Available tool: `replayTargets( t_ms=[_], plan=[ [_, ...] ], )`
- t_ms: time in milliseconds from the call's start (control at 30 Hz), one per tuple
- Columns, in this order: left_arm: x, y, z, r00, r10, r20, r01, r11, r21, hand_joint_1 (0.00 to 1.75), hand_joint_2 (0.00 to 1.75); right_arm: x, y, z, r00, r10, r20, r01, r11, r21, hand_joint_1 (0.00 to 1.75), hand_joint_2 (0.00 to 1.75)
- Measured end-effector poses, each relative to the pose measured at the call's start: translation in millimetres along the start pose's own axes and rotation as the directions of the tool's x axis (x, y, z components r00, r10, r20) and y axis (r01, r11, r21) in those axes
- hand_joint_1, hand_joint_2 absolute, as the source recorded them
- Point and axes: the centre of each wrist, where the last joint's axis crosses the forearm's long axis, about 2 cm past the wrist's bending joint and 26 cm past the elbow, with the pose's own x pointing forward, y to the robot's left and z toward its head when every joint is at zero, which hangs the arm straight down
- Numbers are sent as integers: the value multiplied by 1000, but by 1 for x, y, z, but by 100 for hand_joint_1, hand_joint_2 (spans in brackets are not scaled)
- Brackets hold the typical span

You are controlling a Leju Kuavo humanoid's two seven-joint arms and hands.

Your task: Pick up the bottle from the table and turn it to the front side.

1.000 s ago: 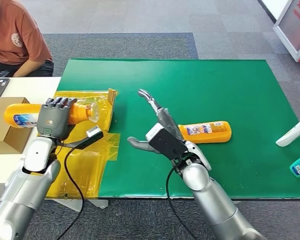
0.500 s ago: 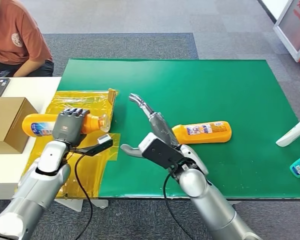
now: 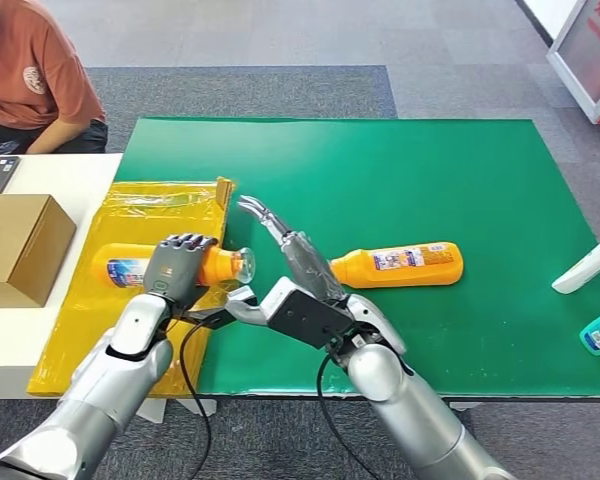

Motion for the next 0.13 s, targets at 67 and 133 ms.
replayTargets(
  t_ms=[67,133],
  plan=[
    [3,-2,1,1000,7,4,-7,1000,-5,0,175,1,1,0,1000,-1,3,1,1000,5,0,175],
    [4,-2,1,1000,10,6,-10,1000,-8,0,175,1,2,0,1000,-2,4,2,1000,8,0,175]
  ],
)
